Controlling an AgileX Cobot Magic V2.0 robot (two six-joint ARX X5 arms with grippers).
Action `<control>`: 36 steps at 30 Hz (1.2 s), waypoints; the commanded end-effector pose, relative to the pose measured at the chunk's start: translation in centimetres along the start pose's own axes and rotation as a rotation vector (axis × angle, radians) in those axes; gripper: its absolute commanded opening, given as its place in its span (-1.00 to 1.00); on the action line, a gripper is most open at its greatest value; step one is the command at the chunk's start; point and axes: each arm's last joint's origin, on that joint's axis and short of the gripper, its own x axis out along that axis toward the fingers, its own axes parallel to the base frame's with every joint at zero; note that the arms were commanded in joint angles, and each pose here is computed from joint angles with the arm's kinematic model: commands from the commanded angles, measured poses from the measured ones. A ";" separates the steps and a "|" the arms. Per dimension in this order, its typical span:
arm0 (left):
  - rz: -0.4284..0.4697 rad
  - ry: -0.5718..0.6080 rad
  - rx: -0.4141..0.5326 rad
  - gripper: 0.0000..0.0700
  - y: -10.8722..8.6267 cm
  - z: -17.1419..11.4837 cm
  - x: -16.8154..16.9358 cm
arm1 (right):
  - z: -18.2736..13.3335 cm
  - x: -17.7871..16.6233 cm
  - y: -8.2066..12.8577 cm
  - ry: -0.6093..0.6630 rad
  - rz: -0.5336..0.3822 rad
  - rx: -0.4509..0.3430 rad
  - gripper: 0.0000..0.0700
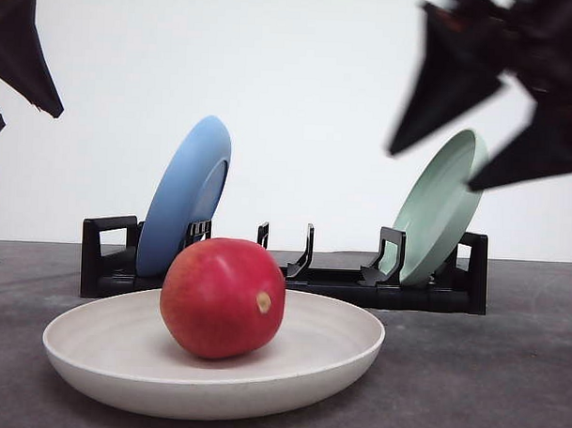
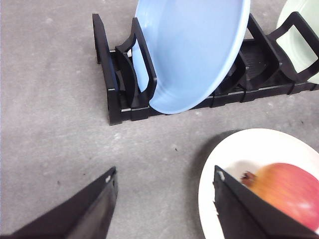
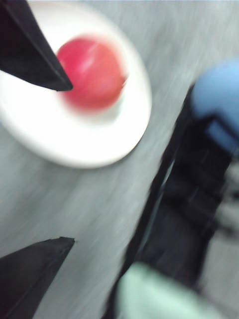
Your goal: Place pomegranate in white plate
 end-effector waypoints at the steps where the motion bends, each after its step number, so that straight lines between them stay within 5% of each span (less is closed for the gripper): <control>1: -0.009 -0.018 0.002 0.01 -0.1 0.5 -0.2 | -0.3 -0.5 -0.4 -0.006 -0.015 0.005 0.65; 10: -0.008 -0.006 0.001 -0.07 -0.1 0.4 -0.2 | -0.7 -1.2 -1.5 -0.029 -0.076 0.006 0.59; 11: -0.008 -0.004 0.002 -0.35 -0.1 0.3 -0.2 | -0.6 -1.2 -1.5 -0.038 -0.077 0.005 0.28; 12: -0.008 -0.004 0.002 -0.86 -0.1 0.3 -0.2 | -0.5 -1.2 -1.5 -0.045 -0.078 0.005 -0.28; 13: -0.010 -0.006 0.002 -0.92 -0.2 0.4 -0.2 | -0.5 -1.2 -1.5 -0.044 -0.078 0.003 -0.76; 14: -0.010 -0.007 0.003 -0.93 -0.2 0.4 -0.2 | -0.5 -1.2 -1.5 -0.043 -0.078 0.002 -0.96; 33: -0.004 -0.021 0.002 -0.95 0.0 0.2 -0.8 | -0.5 -1.2 -1.5 -0.042 -0.072 0.000 -0.87; 36: 0.020 -0.063 0.064 -0.95 0.6 -0.4 -1.4 | -0.5 -1.2 -1.5 -0.043 -0.073 0.000 -0.87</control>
